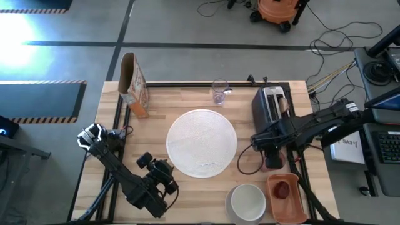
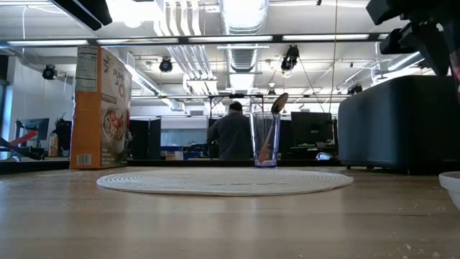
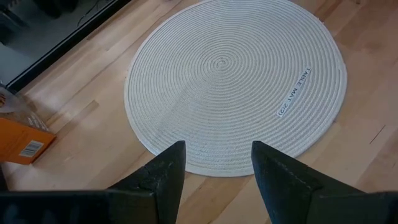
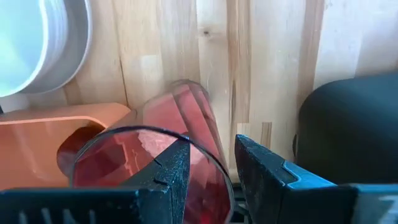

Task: Arrange a breakfast setting
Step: Move the pink cup to the top middle left of the table

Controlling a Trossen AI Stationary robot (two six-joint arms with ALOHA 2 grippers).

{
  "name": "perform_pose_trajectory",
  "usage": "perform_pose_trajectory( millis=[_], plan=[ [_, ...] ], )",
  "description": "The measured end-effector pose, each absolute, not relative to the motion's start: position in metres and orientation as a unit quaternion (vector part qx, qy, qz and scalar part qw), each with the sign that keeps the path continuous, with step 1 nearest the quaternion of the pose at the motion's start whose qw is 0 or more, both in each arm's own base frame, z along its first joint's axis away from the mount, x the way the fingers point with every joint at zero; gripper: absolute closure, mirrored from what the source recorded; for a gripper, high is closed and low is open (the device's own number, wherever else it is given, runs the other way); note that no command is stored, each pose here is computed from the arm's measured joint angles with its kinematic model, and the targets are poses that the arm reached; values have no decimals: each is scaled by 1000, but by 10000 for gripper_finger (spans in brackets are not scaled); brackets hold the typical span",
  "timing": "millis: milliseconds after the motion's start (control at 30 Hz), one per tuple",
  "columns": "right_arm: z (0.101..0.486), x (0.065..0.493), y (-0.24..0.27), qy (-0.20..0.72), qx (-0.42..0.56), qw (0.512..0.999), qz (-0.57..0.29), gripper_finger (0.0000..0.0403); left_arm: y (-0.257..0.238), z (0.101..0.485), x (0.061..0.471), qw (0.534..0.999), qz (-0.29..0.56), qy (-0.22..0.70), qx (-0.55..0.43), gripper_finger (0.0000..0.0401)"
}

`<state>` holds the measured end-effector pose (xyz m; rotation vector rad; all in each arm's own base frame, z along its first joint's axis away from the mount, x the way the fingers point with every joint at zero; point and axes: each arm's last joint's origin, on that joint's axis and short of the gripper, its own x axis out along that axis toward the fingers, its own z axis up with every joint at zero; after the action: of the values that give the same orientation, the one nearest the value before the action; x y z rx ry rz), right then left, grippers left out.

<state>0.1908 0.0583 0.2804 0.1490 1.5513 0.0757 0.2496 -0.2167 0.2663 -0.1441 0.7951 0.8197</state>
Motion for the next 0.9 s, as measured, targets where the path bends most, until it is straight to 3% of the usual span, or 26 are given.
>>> perform_pose_trajectory(
  millis=[167,467,900],
  plan=[
    [269,188,58,711,64,700,30,303,-217,266,250,839,388,376,-68,233],
    [270,189,58,709,56,702,42,389,-217,266,250,840,387,375,-72,233],
    [296,204,58,649,97,752,55,394,-217,266,251,840,384,377,-67,233]
  ],
)
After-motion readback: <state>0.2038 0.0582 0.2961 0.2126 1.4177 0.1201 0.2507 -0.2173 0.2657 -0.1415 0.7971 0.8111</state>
